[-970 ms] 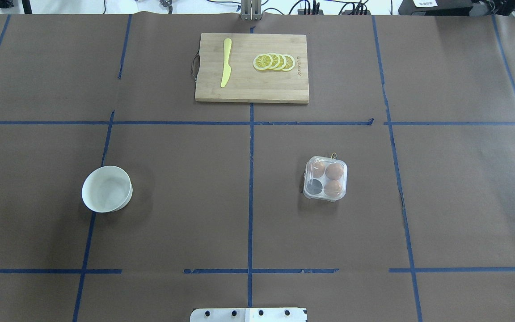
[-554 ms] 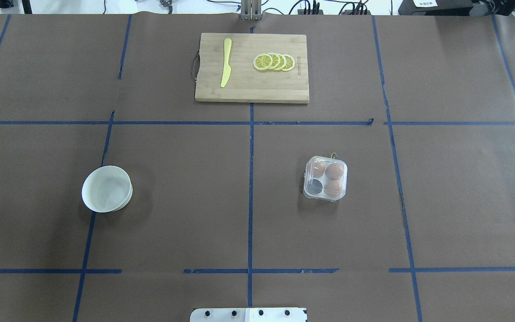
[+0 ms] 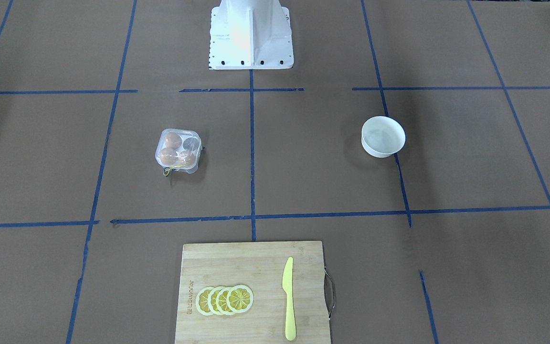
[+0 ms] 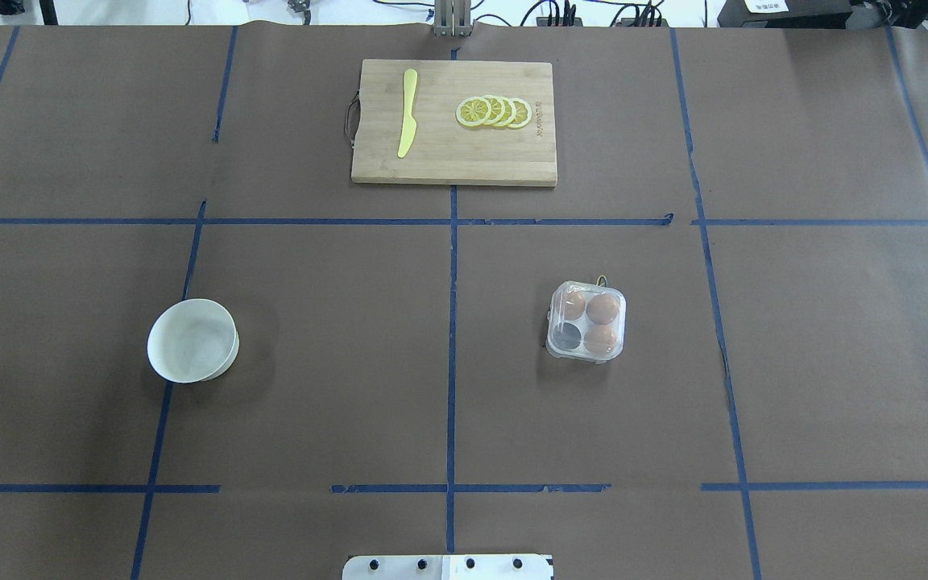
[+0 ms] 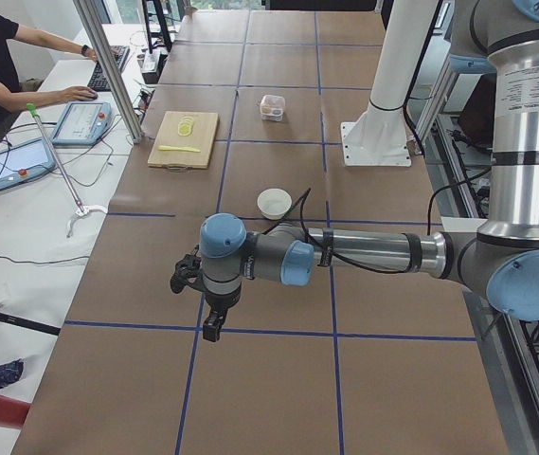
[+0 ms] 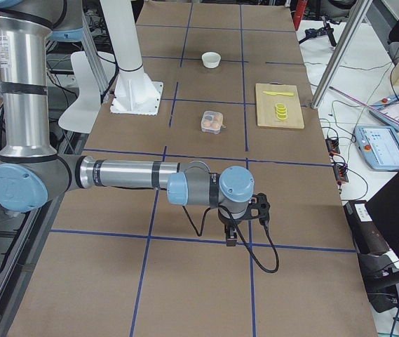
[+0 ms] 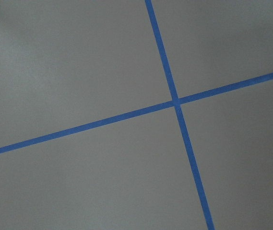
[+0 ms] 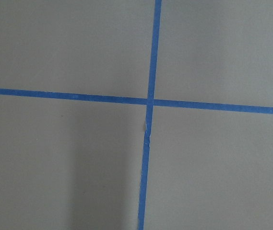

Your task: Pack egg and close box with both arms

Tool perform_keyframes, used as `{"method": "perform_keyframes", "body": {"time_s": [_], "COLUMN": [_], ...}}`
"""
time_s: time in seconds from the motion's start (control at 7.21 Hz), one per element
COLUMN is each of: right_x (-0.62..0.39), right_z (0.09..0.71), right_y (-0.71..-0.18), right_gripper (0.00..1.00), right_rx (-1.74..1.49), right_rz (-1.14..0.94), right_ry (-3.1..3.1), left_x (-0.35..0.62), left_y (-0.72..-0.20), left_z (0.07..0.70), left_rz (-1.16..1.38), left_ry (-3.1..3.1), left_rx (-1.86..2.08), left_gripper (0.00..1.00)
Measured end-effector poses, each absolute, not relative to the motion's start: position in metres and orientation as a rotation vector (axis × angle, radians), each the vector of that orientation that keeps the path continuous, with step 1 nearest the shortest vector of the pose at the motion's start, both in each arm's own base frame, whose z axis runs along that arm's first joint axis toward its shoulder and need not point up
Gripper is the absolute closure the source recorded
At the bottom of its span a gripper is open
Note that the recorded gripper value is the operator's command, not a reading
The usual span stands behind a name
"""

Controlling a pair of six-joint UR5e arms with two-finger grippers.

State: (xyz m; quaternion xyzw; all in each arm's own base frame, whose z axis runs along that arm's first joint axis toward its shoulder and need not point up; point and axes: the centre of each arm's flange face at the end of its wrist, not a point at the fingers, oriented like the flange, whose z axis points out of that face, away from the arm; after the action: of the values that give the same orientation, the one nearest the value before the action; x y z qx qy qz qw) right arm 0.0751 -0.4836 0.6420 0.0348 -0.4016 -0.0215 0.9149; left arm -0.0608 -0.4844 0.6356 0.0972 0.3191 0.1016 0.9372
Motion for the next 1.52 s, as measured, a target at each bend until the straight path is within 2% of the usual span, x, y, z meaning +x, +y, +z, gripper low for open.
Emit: {"method": "perform_keyframes", "body": {"time_s": [1.52], "right_x": [0.076], "right_z": [0.647], "right_y": [-0.482], "right_gripper": [0.0], "right_rx": [0.06], "right_rz": [-0.03], "right_ry": [-0.824], "left_x": [-0.051], "left_y": [-0.471], "left_z": [0.641], "left_rz": [0.186], "left_ry": [0.782], "left_rx": [0.16], "left_gripper": [0.0]}}
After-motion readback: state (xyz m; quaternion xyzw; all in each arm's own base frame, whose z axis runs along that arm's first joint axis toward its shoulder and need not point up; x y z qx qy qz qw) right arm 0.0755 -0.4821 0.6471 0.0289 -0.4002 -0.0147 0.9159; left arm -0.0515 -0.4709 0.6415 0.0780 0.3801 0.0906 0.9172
